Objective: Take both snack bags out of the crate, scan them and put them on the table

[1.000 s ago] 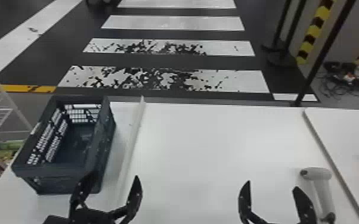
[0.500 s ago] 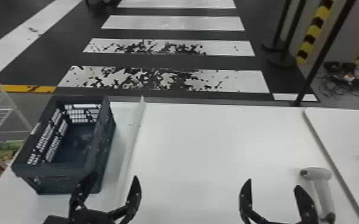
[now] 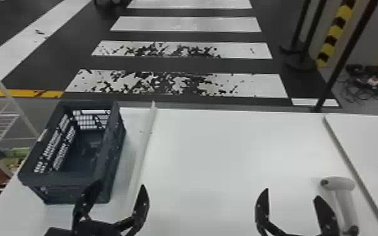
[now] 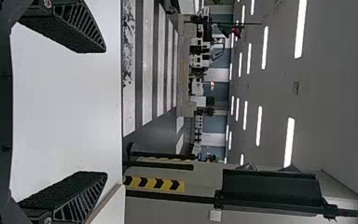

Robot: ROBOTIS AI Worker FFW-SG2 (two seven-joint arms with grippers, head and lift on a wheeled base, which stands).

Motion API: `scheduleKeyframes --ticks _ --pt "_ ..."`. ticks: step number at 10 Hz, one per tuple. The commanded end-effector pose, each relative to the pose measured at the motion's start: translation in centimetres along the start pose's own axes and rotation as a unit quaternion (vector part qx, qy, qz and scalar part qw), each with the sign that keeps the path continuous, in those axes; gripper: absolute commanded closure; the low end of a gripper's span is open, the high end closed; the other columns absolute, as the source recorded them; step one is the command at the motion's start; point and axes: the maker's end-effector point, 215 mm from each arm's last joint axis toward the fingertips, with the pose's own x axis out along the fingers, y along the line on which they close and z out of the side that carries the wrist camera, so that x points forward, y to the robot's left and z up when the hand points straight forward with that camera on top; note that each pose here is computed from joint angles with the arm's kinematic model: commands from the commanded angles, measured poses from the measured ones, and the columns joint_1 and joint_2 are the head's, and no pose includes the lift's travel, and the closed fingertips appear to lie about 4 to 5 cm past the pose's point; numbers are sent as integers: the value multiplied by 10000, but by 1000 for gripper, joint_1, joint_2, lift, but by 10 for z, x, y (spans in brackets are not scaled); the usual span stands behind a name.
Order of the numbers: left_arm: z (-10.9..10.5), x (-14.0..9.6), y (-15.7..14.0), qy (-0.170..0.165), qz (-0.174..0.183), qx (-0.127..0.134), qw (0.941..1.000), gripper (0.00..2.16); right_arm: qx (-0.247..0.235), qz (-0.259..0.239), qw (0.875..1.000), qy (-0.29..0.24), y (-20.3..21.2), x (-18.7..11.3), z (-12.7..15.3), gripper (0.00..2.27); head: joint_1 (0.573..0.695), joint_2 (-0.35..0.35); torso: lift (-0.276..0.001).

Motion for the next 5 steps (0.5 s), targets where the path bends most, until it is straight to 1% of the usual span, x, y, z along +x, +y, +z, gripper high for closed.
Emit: scheduleKeyframes --ticks 1,5 --pt "1 0 0 -12 -5 -1 10000 97 5 6 10000 9 1 -1 -1 49 695 50 -92" --pt "3 -4 -2 -10 -35 -7 10000 97 56 -3 10000 -63 2 -9 4 49 695 56 -92"
